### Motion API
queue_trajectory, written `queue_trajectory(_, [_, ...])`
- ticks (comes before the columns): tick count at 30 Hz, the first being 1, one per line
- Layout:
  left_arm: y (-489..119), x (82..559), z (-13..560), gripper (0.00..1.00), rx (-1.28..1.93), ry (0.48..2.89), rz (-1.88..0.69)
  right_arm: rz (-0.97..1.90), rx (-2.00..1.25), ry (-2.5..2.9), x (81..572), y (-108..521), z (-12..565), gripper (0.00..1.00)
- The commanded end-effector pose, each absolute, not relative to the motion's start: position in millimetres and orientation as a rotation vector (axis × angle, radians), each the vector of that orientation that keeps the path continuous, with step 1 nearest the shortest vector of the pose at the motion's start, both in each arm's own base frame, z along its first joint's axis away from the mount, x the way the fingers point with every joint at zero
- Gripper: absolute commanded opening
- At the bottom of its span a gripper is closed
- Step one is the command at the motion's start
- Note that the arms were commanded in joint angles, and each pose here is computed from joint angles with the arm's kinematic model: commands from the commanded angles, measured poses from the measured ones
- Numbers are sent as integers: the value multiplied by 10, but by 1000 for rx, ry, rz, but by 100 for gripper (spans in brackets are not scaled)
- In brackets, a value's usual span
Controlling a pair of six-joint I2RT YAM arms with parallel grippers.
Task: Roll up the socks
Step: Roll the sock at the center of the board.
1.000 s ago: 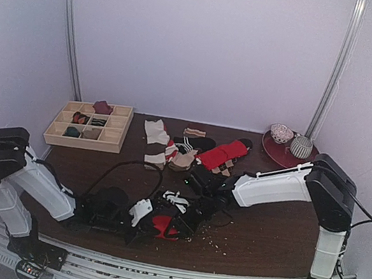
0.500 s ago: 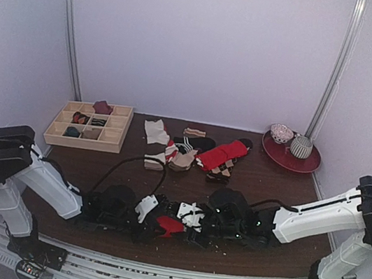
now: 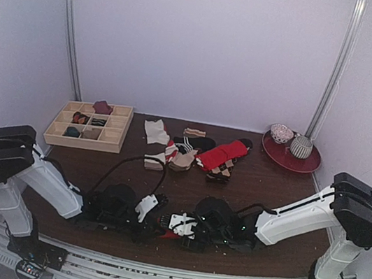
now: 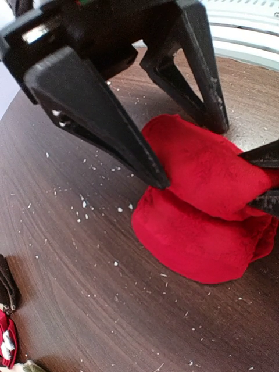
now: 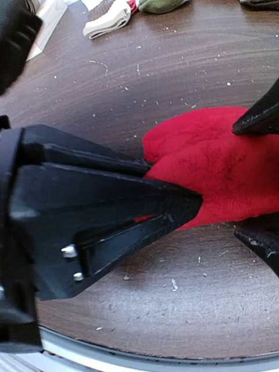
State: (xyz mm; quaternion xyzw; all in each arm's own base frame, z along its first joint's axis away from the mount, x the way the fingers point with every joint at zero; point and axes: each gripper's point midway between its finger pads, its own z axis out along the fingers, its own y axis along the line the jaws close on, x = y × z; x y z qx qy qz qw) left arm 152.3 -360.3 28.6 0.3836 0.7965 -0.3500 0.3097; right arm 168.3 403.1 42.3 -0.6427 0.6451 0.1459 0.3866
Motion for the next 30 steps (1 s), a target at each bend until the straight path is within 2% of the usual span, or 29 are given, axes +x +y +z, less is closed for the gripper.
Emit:
queue_trajectory(1, [-3007,1087,-483,0,1141,2453,-796,354,-1644,1656,1696,4052,351,49])
queue_trajectory(6, [-3006,1086,-458,0,1154,2429,-809,377,-1707,1738,1637,4029,186,33])
queue_trajectory(10, [-2982,1229,-335,0,1142,2351,-731,501,-1776,1871,1516,4013,134,27])
queue_trajectory(12, [-2975,1362,-215,19,1121,2291,-663,598,-1808,1977,1468,3993,109,26])
queue_trajectory(14, [-2975,1521,-25,28,1083,2211,-598,699,-1845,2124,1349,3887,-3,26])
queue_trajectory(16, [-2992,1662,259,43,1037,2103,-568,740,-1874,2231,1256,3787,-126,26])
queue_trajectory(18, [-2965,1783,536,51,985,1999,-531,738,-1909,2332,1163,3663,-291,26])
queue_trajectory(19, [-2946,1830,667,60,960,1952,-517,732,-1914,2374,1140,3613,-350,26])
queue_trajectory(21, [-2886,1915,907,87,910,1869,-481,696,-1918,2452,1110,3513,-458,26])
queue_trajectory(22, [-2854,1955,1026,97,887,1832,-461,670,-1916,2484,1109,3467,-510,26])
queue_trajectory(26, [-2769,2019,1373,98,813,1724,-444,627,-1856,2583,1143,3353,-629,26])
queue_trajectory(30, [-2707,1940,1422,98,784,1671,-506,644,-1813,2636,1161,3353,-653,26])
